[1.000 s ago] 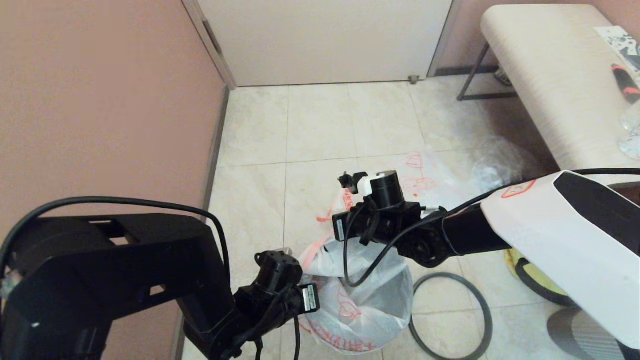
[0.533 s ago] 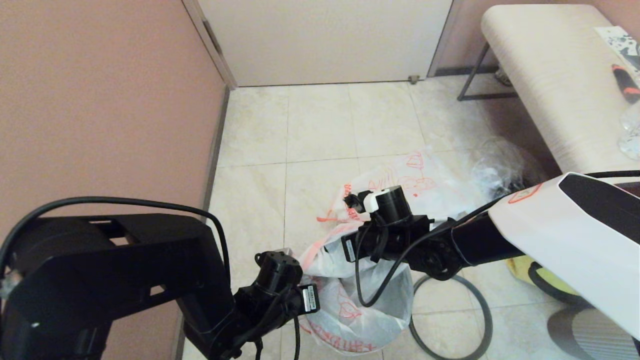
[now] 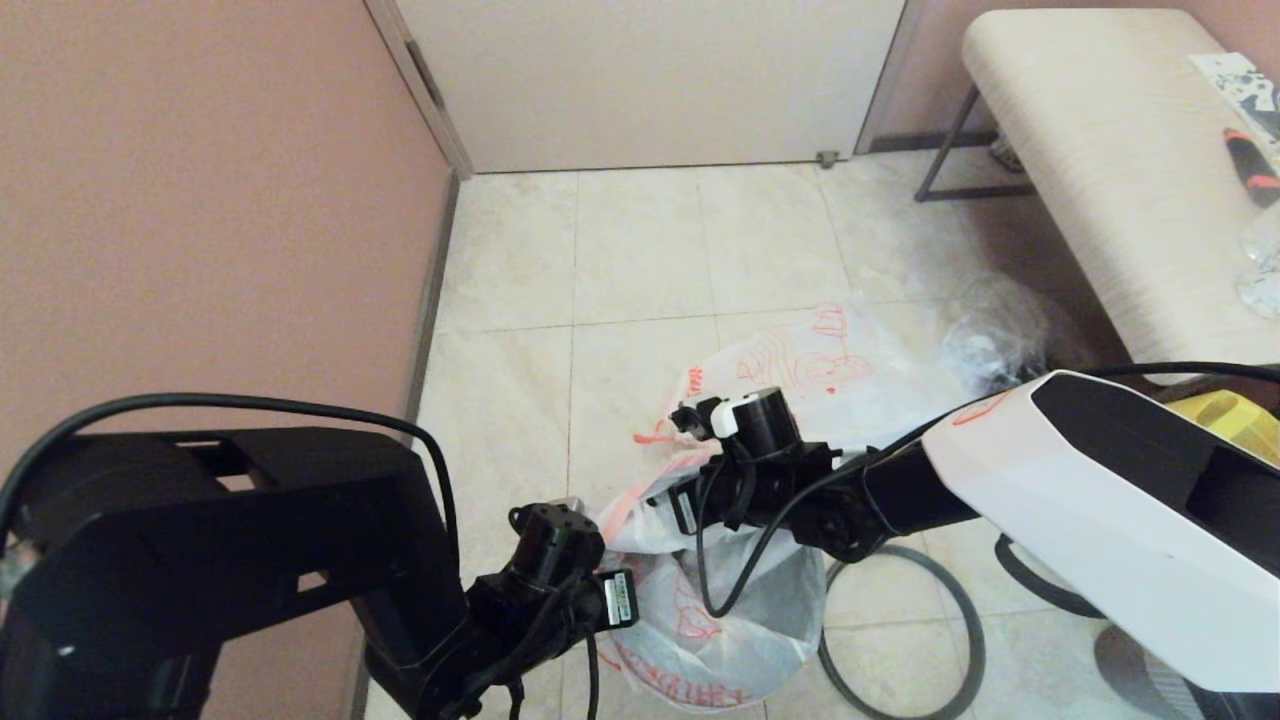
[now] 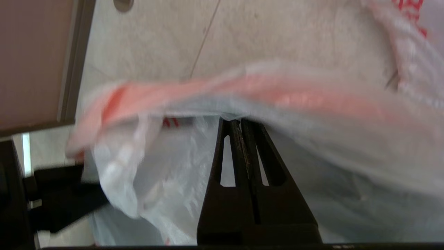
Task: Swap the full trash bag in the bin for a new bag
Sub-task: Put the new garbage bag on the trash can
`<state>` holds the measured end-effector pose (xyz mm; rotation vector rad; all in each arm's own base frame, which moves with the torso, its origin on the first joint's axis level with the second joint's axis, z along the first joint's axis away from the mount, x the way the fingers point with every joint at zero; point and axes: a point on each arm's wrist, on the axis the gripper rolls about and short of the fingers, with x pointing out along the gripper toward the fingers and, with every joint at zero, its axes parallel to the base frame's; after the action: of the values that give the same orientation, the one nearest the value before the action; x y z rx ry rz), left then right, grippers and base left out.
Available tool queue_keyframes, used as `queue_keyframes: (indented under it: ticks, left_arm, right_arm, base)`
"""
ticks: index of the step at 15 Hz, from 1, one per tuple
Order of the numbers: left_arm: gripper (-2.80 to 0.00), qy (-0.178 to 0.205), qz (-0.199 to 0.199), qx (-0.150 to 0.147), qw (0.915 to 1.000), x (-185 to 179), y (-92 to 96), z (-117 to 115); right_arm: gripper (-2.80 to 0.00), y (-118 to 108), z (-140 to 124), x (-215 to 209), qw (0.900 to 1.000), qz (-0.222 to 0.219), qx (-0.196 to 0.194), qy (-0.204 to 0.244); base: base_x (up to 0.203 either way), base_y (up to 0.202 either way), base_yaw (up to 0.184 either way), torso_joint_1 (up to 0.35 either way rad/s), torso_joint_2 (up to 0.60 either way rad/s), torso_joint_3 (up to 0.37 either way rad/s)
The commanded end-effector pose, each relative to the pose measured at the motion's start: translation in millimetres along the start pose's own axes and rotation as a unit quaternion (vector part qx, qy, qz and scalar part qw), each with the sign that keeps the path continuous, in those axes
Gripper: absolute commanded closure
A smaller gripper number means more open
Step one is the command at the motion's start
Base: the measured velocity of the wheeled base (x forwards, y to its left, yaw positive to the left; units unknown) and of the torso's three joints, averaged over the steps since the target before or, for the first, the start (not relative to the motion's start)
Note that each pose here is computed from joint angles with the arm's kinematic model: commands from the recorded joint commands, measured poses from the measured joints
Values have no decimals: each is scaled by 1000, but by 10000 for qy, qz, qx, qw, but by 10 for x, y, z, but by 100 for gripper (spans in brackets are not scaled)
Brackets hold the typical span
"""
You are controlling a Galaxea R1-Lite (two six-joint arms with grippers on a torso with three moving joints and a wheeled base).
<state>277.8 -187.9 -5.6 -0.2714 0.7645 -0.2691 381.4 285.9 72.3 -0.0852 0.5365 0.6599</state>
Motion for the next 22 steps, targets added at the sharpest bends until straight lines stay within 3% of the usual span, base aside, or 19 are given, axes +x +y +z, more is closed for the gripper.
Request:
queue_keyframes:
  ticks: [1,7,9,16,22]
  left_arm:
    - [0,-26,-13,-19,10000,-2,-5,5]
    - [0,0,-31,15,10000,2,-23,-16]
    - [0,-7,-34,1,10000,4,-21,-10]
    - [0,-36,-26,-24,10000,19,-16,9]
    - [0,-27,-28,-18,10000,17,-18,2]
  right_arm:
    - [0,16,29,71,10000,24,5,-90]
    - [0,172,268,19,9988,169,-8,-461]
    - [0,220,331,-74,9983,221,183,-514]
    - [0,351,-42,-113,9994,319,129,93]
    - [0,343,36,-78,9989,345,129,-299]
  base:
    - [0,0,0,0,0,0]
    - [0,0,0,0,0,0]
    - [0,0,0,0,0,0]
    - [0,0,0,0,0,0]
    - [0,0,0,0,0,0]
